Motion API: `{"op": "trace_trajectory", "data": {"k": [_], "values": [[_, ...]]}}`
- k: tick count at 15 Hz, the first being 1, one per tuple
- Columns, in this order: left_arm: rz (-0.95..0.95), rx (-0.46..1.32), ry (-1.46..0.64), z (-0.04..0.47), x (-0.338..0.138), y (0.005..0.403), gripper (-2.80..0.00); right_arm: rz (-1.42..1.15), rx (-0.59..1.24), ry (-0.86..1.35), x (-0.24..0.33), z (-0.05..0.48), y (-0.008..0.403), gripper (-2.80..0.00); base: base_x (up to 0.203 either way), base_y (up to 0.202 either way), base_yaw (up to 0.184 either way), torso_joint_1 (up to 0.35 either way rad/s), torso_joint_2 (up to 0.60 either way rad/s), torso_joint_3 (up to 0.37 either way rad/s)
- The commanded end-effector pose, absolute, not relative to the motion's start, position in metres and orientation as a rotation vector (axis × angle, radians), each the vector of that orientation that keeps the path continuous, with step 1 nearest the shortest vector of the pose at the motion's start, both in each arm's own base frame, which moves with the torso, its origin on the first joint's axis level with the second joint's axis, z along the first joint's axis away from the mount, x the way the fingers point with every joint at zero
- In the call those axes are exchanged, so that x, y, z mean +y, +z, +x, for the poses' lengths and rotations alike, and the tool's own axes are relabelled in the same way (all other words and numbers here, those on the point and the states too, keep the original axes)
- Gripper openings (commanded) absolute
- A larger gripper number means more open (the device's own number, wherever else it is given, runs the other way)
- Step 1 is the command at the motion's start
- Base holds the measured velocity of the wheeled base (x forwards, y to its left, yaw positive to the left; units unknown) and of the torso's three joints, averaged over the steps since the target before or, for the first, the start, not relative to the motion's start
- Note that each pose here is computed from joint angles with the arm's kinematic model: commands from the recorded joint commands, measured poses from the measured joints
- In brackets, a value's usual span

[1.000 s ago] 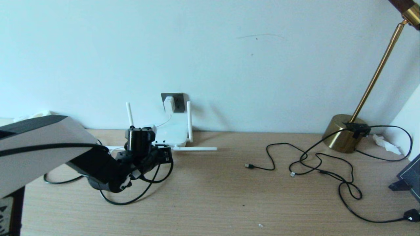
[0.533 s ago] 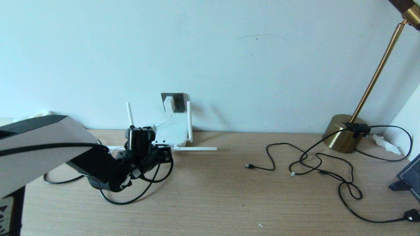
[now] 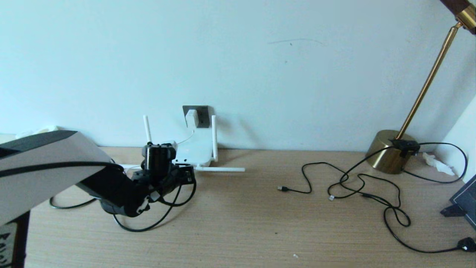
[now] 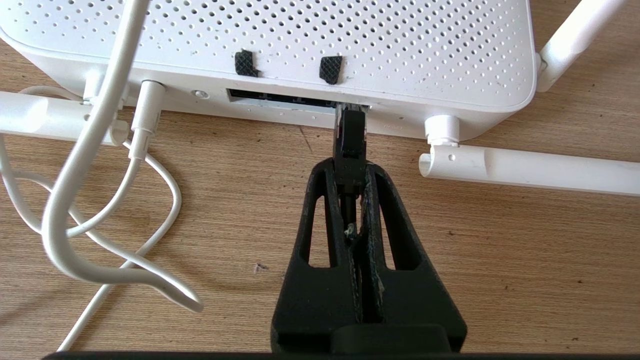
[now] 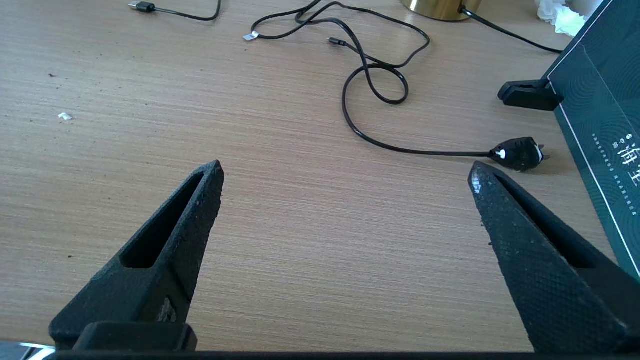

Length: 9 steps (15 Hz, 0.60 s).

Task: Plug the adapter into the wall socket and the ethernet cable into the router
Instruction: Plug cable into router interface

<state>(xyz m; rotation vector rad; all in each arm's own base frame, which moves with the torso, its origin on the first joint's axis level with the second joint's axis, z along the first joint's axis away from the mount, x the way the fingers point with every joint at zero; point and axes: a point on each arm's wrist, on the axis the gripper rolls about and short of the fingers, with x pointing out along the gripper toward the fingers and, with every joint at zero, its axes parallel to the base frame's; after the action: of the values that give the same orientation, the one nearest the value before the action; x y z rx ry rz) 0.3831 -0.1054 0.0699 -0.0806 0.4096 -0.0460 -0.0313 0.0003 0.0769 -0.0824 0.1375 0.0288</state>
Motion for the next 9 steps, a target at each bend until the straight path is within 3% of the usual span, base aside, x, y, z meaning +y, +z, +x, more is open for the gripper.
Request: {"op": "trace_trajectory", "data": {"k": [1, 9], "values": [[-0.084, 0.402, -0.045, 0.3838, -0.1055, 0.0705, -2.8, -0.083, 0.14, 0.03, 0.0003, -0.0312, 0.0767, 0.0, 0.0, 0.0, 0.0, 0.0, 0.0, 0.0], [-0.085, 0.404, -0.036, 0.3857, -0.1023, 0.0707, -2.8, -0.083, 0.14, 0.03, 0.0003, -0.0312, 0.0767, 0.0, 0.0, 0.0, 0.0, 0.0, 0.0, 0.0]]}}
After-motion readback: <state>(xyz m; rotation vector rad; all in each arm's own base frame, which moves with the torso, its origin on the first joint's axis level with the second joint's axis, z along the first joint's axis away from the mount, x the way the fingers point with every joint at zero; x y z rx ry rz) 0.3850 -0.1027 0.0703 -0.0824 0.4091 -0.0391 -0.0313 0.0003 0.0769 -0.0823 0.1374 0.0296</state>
